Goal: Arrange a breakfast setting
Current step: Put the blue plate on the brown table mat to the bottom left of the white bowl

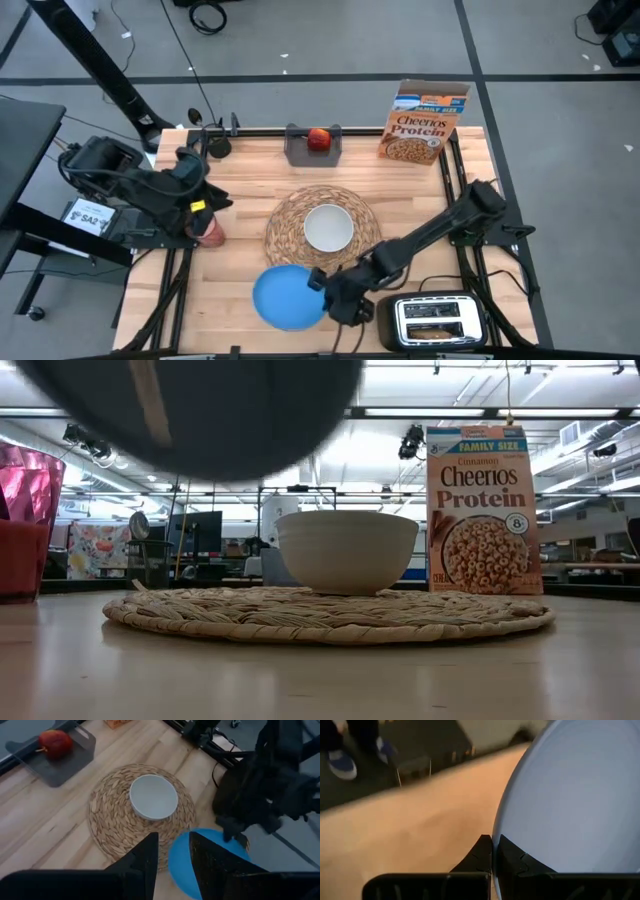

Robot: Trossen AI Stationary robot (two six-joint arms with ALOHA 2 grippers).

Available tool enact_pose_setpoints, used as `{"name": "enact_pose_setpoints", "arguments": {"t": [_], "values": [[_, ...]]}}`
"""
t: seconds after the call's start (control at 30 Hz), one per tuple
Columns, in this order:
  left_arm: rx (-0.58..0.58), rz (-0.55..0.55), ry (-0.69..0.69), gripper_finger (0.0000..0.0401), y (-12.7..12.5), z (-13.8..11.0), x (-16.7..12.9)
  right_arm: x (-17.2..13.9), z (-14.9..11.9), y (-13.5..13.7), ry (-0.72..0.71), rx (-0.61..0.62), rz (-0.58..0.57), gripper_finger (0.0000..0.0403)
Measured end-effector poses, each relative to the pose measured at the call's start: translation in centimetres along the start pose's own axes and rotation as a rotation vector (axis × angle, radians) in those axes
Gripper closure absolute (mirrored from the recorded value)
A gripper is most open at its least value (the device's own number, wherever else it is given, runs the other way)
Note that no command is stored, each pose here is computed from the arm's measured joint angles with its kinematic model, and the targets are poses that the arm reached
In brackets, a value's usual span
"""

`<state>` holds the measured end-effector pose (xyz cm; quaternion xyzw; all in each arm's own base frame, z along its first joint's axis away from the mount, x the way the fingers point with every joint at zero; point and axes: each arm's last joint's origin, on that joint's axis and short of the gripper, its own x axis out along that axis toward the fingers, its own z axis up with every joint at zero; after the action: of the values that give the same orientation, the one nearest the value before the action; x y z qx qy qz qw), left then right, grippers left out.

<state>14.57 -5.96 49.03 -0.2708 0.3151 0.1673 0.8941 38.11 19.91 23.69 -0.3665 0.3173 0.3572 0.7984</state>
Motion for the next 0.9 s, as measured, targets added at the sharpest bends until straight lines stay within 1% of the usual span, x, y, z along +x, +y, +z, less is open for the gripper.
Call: {"name": "enact_pose_setpoints", "arguments": {"t": [0.17,0.33,0.43,0.5,0.7,0.9], "values": [[0.057,0.035,-0.009,0.0284,0.0,0.0,0.3,3.4,-2.2,0.5,0.192,0.01,-0.024,0.0392],[0.092,0.078,-0.019,0.0284,0.4,-0.1,0.2,5.3,-4.0,0.5,0.274,0.036,0.001,0.0391],[0.125,0.079,-0.02,0.0284,0.4,-0.1,0.2,6.1,-4.7,0.4,0.325,0.029,-0.026,0.0386],[0.148,0.079,-0.018,0.0284,0.4,-0.1,0.2,6.3,-4.9,0.3,0.34,0.018,-0.033,0.0384],[0.179,0.08,-0.017,0.0284,0.4,-0.1,0.2,6.6,-5.5,-0.4,0.341,0.039,-0.049,0.0378],[0.225,0.05,0.013,0.0284,0.2,-0.4,0.1,6.8,-5.6,-0.6,0.328,0.045,-0.058,0.035]]}}
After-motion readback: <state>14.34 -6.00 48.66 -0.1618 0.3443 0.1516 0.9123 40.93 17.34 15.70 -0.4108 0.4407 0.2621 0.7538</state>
